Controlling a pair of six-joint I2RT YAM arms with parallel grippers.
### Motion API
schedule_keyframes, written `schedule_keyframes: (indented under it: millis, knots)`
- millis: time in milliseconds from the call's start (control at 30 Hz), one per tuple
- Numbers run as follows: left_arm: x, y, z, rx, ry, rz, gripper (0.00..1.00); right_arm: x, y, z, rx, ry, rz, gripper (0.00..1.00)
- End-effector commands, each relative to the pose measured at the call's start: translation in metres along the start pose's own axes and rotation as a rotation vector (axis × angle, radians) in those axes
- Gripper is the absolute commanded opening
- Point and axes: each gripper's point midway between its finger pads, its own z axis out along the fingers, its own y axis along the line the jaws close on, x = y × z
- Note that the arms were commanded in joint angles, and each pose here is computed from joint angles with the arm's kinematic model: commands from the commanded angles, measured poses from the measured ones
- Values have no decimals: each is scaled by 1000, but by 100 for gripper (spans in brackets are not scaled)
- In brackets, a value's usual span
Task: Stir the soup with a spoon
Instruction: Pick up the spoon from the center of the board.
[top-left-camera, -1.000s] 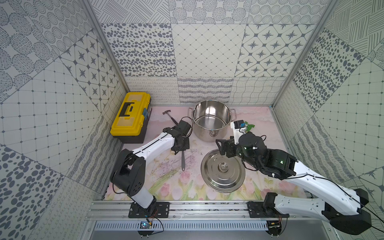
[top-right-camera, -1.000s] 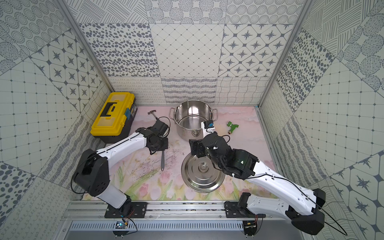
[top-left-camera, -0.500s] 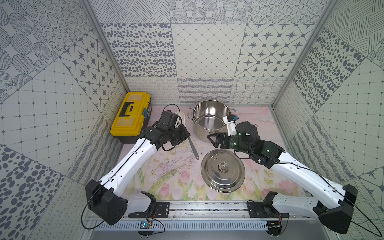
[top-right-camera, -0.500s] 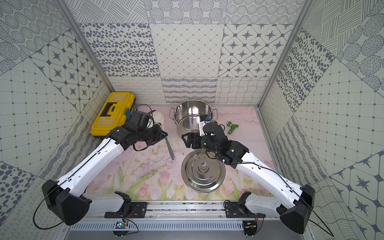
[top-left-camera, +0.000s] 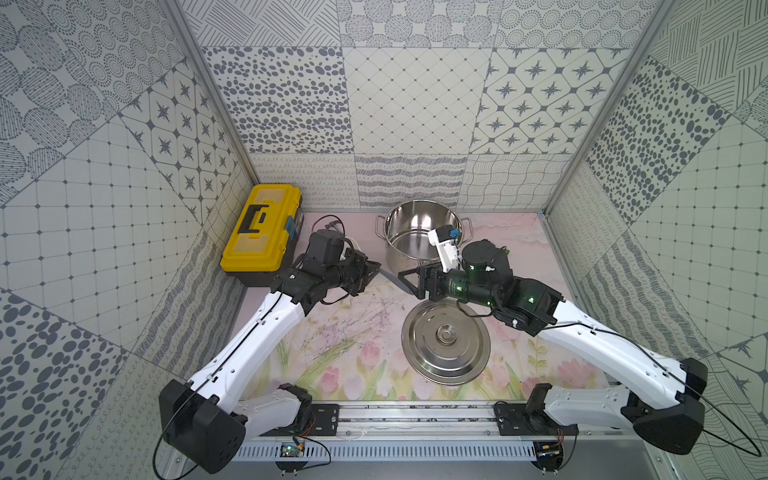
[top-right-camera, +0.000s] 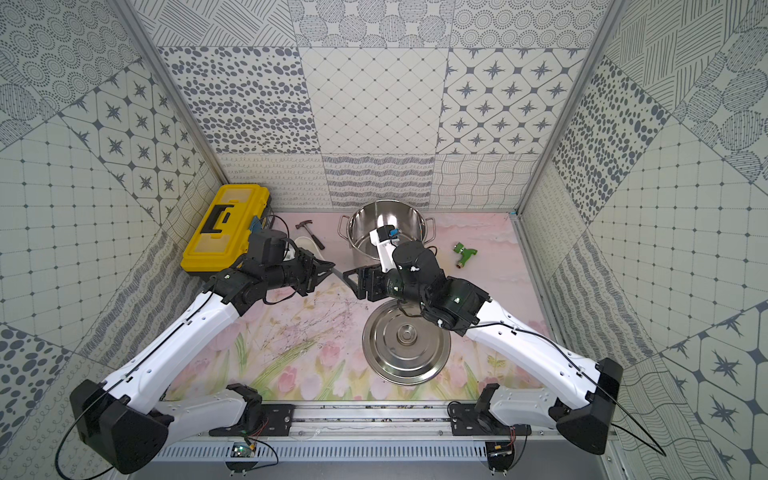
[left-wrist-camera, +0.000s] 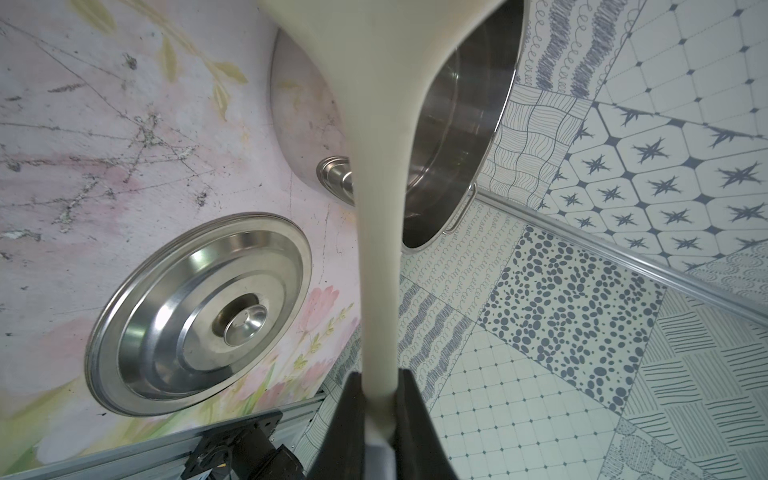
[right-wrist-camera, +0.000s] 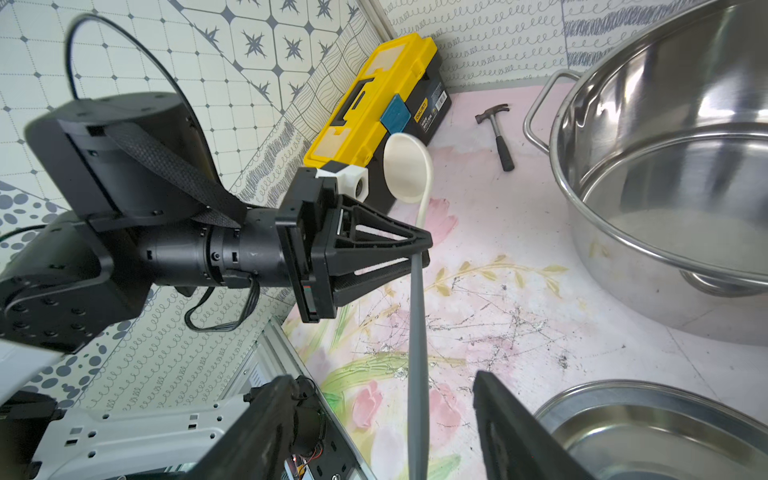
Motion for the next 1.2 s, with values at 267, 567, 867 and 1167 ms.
schedule_keyframes:
  millis: [267, 567, 867, 1167]
  knots:
    - [3, -30, -5, 172, 40, -210, 0, 2, 2, 7, 18, 26, -17, 62]
    - [6, -28, -5, 182, 57, -221, 0, 3, 0, 12, 30, 29, -7, 54]
    - [8, -28, -8, 190, 67, -219, 0, -1, 2, 18, 29, 28, -6, 41]
    - [8, -24, -7, 184, 74, -220, 0, -1, 4, 20, 22, 27, 8, 38]
